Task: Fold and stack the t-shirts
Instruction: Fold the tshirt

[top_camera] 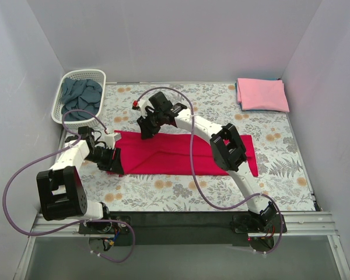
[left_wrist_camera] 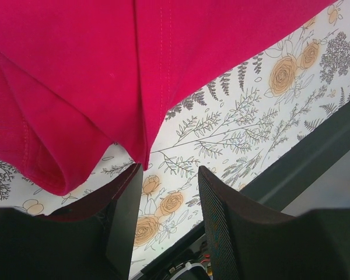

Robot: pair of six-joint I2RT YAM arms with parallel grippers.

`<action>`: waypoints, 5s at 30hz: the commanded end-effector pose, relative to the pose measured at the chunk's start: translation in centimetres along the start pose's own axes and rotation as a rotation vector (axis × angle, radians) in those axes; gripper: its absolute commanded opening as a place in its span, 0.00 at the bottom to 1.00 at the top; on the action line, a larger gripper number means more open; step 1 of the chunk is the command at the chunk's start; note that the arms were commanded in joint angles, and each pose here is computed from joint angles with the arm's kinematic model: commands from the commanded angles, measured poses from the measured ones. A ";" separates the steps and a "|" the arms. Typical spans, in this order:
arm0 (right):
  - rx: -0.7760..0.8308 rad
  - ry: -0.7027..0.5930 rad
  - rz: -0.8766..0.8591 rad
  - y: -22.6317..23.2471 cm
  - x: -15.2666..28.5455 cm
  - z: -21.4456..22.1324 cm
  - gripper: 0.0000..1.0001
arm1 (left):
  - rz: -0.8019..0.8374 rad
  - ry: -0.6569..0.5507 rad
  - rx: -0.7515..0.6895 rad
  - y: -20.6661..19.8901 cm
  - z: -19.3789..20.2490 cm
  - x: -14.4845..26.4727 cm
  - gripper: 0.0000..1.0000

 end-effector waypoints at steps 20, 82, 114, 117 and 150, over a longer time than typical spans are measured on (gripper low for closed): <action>-0.057 -0.042 -0.111 2.9 -4.0 0.6 0.44 | 0.024 -0.034 -0.018 0.2 -0.5 -0.3 0.42; -0.045 -0.067 -0.141 5.3 -0.4 -0.8 0.01 | -0.071 0.015 -0.047 2.0 -0.2 -1.3 0.06; -0.285 -0.265 -0.090 2.7 2.8 0.9 0.01 | -0.195 -0.046 -0.118 5.1 -12.8 2.3 0.00; -0.286 -0.270 -0.043 1.5 2.8 1.1 0.01 | -0.201 -0.048 -0.123 5.5 -13.6 2.1 0.00; -0.143 0.235 0.353 -3.0 22.7 15.2 0.63 | -0.148 -0.136 0.062 -1.2 -11.7 0.5 0.44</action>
Point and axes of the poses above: each gripper's point midway between its finger pads, its own x axis back along the fingers, its own y axis along the line the jaws close on, z = x × y, the point moved 4 cm from there along x, back along the fingers, and after that the axes turned 6 degrees about x, right-handed, at the moved point
